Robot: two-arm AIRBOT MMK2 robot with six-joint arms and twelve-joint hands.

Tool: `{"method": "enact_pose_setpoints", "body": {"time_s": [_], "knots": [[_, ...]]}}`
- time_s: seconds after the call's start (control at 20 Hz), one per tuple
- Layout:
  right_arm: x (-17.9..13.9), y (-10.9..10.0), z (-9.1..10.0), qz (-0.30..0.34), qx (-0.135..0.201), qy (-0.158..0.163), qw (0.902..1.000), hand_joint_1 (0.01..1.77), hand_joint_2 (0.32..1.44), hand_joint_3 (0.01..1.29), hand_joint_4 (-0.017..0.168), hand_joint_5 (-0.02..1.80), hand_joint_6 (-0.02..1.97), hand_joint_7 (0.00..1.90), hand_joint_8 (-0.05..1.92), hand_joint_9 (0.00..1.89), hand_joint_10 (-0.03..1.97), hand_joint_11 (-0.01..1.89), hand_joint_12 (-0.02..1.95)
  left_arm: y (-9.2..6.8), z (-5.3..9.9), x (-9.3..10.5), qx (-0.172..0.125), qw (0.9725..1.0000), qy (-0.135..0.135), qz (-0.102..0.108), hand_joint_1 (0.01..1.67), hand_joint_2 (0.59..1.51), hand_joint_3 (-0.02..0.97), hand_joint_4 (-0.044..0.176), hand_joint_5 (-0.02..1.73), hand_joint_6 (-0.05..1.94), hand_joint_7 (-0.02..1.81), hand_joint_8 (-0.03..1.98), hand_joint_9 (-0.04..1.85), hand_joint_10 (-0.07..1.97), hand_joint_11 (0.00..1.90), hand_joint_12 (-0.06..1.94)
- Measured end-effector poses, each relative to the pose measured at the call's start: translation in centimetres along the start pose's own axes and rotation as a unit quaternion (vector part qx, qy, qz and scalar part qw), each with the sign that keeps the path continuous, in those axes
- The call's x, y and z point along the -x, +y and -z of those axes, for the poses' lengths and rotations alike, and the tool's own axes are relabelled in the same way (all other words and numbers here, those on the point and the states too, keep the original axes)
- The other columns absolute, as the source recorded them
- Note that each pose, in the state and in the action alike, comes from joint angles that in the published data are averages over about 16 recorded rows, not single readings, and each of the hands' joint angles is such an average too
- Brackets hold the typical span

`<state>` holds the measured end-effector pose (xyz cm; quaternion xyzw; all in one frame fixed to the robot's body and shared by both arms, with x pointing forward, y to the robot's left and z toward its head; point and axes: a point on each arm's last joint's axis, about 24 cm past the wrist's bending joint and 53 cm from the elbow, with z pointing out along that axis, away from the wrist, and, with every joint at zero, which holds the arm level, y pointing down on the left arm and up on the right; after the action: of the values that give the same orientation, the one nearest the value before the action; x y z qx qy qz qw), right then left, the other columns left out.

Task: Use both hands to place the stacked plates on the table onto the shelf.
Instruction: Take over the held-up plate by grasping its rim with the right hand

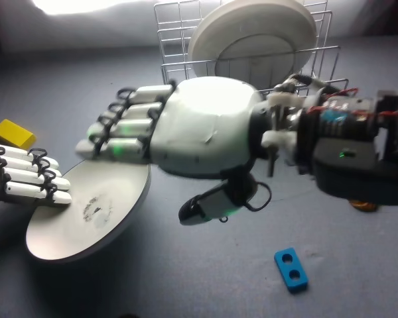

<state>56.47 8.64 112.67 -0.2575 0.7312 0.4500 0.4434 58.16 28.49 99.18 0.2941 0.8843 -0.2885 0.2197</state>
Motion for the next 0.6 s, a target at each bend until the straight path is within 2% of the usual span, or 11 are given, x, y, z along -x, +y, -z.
{"method": "enact_pose_setpoints", "body": {"time_s": [0.6], "knots": [[-4.6, -0.9, -4.4, -0.005, 0.0, 0.014, 0.9999, 1.0, 0.97, 0.01, 0.001, 0.02, 0.03, 0.07, 0.02, 0.13, 0.01, 0.01, 0.64, 0.0, 0.0, 0.0, 0.0, 1.0, 0.001, -0.001, 0.02, 1.057, 0.015, -0.005, 0.04, -0.01, -0.01, -0.02, 0.03, 0.03, 0.02, -0.01]]}}
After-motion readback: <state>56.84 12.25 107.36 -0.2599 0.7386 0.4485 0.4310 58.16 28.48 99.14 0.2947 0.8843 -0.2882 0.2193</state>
